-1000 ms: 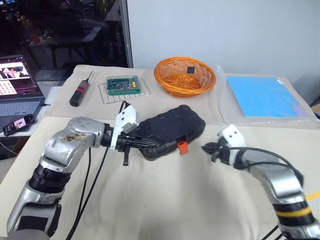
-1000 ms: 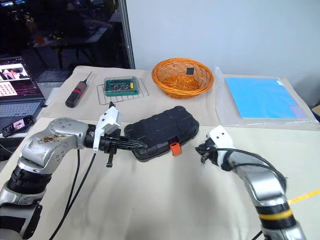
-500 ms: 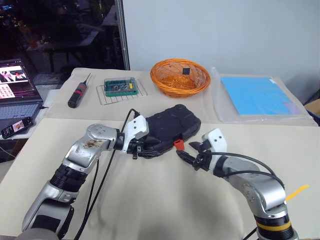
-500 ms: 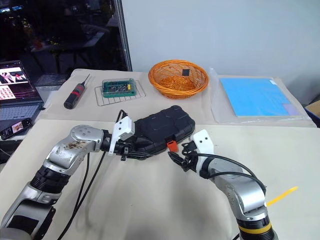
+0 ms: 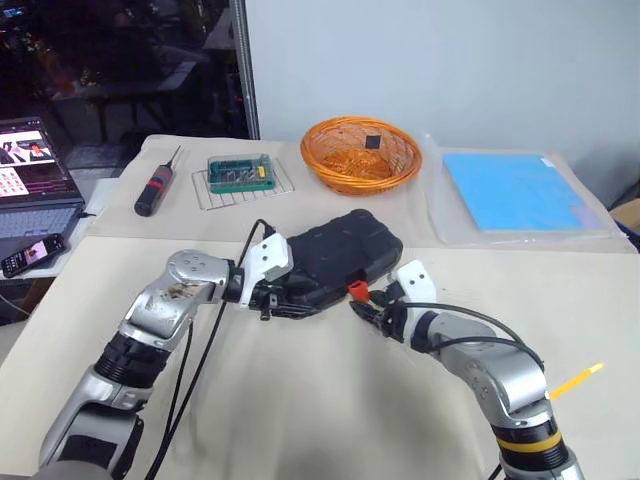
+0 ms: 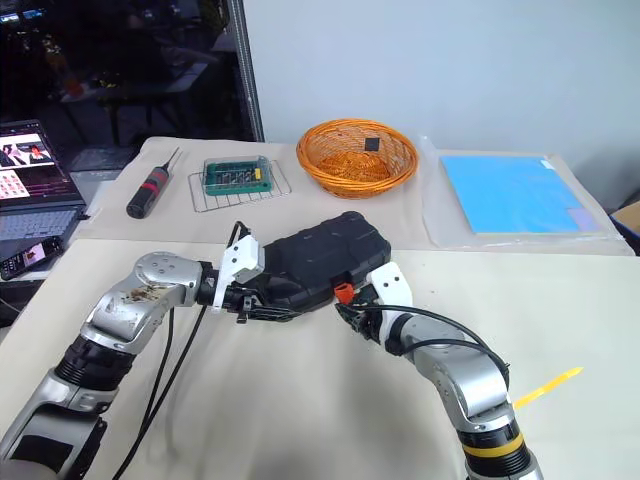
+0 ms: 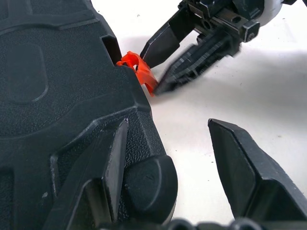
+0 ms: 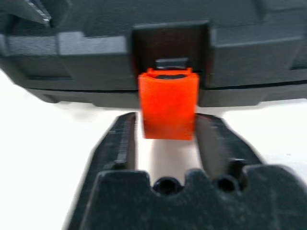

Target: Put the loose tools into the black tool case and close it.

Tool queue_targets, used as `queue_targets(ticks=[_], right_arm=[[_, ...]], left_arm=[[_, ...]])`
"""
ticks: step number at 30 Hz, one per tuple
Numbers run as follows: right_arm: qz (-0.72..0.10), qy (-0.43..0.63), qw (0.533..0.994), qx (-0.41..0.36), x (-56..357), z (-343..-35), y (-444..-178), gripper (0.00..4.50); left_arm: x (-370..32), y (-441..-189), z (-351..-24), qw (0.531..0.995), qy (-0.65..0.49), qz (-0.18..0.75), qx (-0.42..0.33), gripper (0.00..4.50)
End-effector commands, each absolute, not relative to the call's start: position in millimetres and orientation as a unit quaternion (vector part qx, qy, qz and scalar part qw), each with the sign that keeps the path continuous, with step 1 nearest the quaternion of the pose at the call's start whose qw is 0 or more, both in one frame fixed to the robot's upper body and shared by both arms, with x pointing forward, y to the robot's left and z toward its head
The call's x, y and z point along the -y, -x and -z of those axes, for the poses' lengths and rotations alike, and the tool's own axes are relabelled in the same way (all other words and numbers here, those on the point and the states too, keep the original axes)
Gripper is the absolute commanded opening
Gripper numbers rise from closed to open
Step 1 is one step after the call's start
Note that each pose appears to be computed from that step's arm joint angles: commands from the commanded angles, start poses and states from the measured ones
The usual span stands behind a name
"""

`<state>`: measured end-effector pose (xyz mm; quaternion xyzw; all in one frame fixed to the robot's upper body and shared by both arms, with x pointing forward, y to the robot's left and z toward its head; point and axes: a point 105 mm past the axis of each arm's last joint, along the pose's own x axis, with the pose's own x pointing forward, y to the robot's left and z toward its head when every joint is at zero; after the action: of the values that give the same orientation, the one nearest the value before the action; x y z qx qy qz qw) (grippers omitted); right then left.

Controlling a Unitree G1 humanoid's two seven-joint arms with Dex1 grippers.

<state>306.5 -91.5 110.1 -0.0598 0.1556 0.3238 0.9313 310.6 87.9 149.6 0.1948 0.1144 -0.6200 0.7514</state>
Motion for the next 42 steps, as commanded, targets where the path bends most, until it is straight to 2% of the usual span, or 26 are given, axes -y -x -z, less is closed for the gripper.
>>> queue_targets(ticks=[1,5,23,32,35,40,41,42], right_arm=[[-0.324,0.067,0.934,-0.131,90,-122,-310,1.15],[-0.328,0.069,0.936,-0.103,87,-134,-310,1.15],[-0.354,0.066,0.931,-0.065,68,-146,-326,1.15],[-0.373,0.075,0.923,-0.053,62,-159,-323,1.15],[-0.372,0.077,0.923,-0.060,60,-157,-326,1.15],[-0.378,0.094,0.916,-0.097,56,-133,-337,1.15],[-0.377,0.094,0.916,-0.097,57,-132,-338,2.15],[-0.374,0.093,0.918,-0.095,59,-134,-337,2.40]], left_arm=[[-92,-308,-142,0.750,-0.198,0.617,-0.133,2.85],[-97,-308,-125,0.746,-0.206,0.607,-0.181,2.85],[-94,-310,-121,0.747,-0.205,0.605,-0.185,2.85],[-106,-312,-103,0.749,-0.227,0.577,-0.234,2.85],[-106,-312,-101,0.748,-0.228,0.576,-0.238,2.85],[-105,-311,-102,0.750,-0.224,0.575,-0.238,2.85],[-105,-311,-102,0.751,-0.223,0.574,-0.238,2.85],[-106,-310,-102,0.753,-0.221,0.573,-0.239,2.85]])
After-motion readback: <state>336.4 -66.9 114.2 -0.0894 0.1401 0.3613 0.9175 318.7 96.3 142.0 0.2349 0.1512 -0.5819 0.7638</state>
